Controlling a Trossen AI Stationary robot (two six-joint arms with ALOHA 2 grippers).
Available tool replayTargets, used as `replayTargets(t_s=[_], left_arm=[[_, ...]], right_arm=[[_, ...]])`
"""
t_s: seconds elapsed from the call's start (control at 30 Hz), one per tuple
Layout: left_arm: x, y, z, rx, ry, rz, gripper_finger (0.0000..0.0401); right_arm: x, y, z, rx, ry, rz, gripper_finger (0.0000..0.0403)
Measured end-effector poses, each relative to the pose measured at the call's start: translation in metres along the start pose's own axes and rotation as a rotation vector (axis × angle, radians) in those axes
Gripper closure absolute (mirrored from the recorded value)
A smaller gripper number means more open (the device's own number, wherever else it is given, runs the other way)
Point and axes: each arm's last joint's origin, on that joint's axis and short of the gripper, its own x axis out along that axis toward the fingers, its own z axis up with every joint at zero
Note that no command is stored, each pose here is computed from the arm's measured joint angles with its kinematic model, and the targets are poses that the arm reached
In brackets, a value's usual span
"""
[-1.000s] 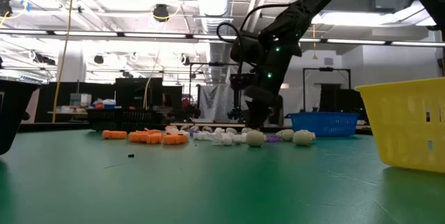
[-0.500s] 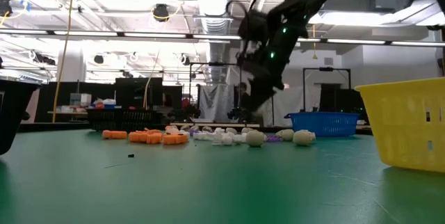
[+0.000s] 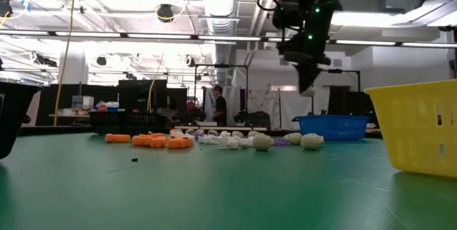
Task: Sort Halloween decoration
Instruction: Put the skull toy into the blue basket
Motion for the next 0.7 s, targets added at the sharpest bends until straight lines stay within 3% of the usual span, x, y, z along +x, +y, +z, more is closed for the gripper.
replayTargets(t_s=[0.27,0.5,0.57,0.7], left_arm=[[0.000,0.000,0.000,-0.012,0.000,0.000,0.0230],[0.000,0.000,0.000,-0.015,-0.005,0.011,0.0230],[0.000,0.000,0.000,-0.016,-0.007,0.017,0.0230],[0.000,0.000,0.000,-0.016,-0.007,0.017,0.0230]], right_arm=[[0.021,-0.027,-0.024,0.119,0.138,-0.041,0.0340],[0.026,-0.031,-0.026,0.146,0.134,-0.035,0.0271],[0.025,-0.029,-0.025,0.153,0.128,0.008,0.0245],[0.018,-0.008,-0.016,0.101,0.022,0.237,0.0206]])
